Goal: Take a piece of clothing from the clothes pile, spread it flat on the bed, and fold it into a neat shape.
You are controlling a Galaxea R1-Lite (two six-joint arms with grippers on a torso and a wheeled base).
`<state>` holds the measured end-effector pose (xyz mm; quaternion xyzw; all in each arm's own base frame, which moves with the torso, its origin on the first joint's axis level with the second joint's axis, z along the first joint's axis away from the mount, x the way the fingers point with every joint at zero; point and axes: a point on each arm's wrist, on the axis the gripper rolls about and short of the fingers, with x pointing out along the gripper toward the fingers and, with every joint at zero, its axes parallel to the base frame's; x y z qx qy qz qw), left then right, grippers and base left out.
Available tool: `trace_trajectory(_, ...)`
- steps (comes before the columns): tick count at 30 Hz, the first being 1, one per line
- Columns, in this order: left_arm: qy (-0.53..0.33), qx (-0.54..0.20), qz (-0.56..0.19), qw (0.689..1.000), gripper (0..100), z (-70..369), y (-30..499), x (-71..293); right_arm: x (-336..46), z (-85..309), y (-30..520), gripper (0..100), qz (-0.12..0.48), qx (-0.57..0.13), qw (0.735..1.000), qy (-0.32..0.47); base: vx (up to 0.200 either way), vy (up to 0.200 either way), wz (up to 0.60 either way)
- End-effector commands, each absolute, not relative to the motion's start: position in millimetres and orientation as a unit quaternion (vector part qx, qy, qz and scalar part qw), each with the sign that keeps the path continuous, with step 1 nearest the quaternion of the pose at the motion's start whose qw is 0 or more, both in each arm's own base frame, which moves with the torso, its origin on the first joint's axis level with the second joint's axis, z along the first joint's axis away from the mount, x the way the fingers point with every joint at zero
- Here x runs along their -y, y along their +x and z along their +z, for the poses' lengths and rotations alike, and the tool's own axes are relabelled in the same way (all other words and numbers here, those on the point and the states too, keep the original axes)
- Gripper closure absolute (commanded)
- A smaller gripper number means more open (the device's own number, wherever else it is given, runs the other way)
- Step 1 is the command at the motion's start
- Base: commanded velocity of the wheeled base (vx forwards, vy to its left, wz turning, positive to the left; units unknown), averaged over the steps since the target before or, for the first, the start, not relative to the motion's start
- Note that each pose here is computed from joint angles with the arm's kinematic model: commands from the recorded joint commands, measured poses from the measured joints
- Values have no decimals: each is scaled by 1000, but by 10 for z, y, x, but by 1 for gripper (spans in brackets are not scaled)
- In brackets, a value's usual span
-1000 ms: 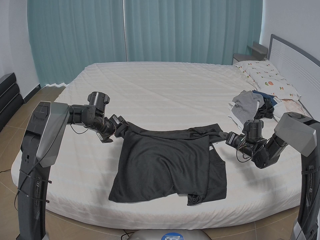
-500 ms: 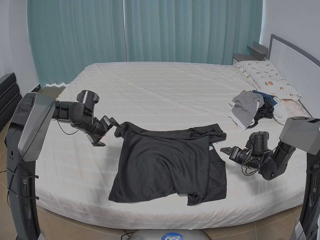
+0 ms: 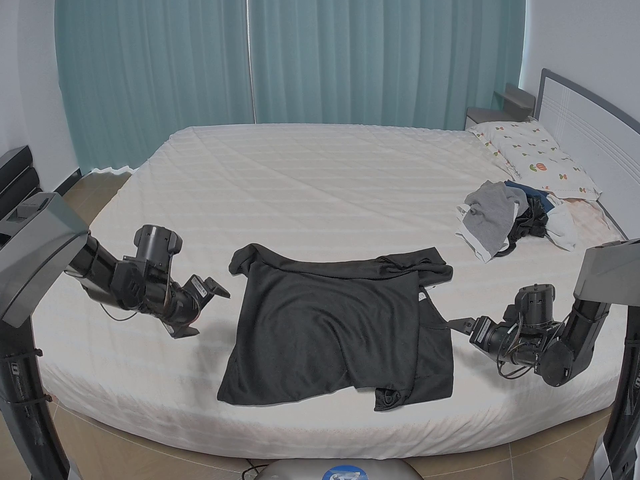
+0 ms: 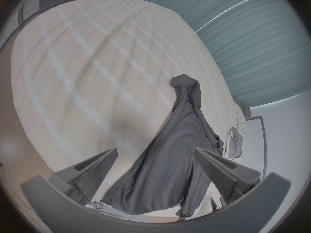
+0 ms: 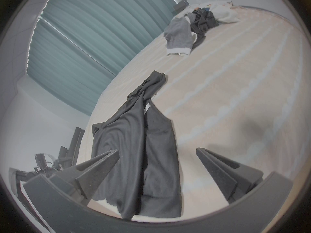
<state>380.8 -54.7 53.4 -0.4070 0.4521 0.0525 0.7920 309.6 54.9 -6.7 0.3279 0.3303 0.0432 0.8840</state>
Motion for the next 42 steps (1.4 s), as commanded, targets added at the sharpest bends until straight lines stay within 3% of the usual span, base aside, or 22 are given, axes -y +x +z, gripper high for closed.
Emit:
trace_trajectory(1, -437, -430, 60, 788, 0, 607, 3340, 659, -541, -37, 2797, 0, 57, -355, 859, 366, 0, 0, 0)
trace_trajectory(10, -483, -378, 47, 788, 0, 405, 3188, 795, -776, -248, 2777, 0, 81, -393, 847, 349, 0, 0, 0)
trace_trajectory(18, -478, -395, 60, 782, 0, 232, 3192, 791, -862, -378, 2922, 0, 78, -396, 849, 340, 0, 0, 0)
trace_trajectory(31, -480, -394, 61, 782, 0, 233, 3192, 795, -957, -487, 2948, 0, 63, -391, 869, 297, 0, 0, 0)
trace_trajectory(32, -480, -394, 61, 782, 0, 233, 3192, 795, -957, -487, 2948, 100, 62, -390, 869, 297, 0, 0, 0)
trace_trajectory(39, -474, -397, 66, 783, 0, 195, 3184, 791, -937, -508, 2923, 100, 50, -391, 874, 284, 0, 0, 0)
trace_trajectory(42, -469, -404, 68, 783, 0, 163, 3159, 800, -762, -509, 2900, 100, 30, -392, 877, 277, 0, 0, 0)
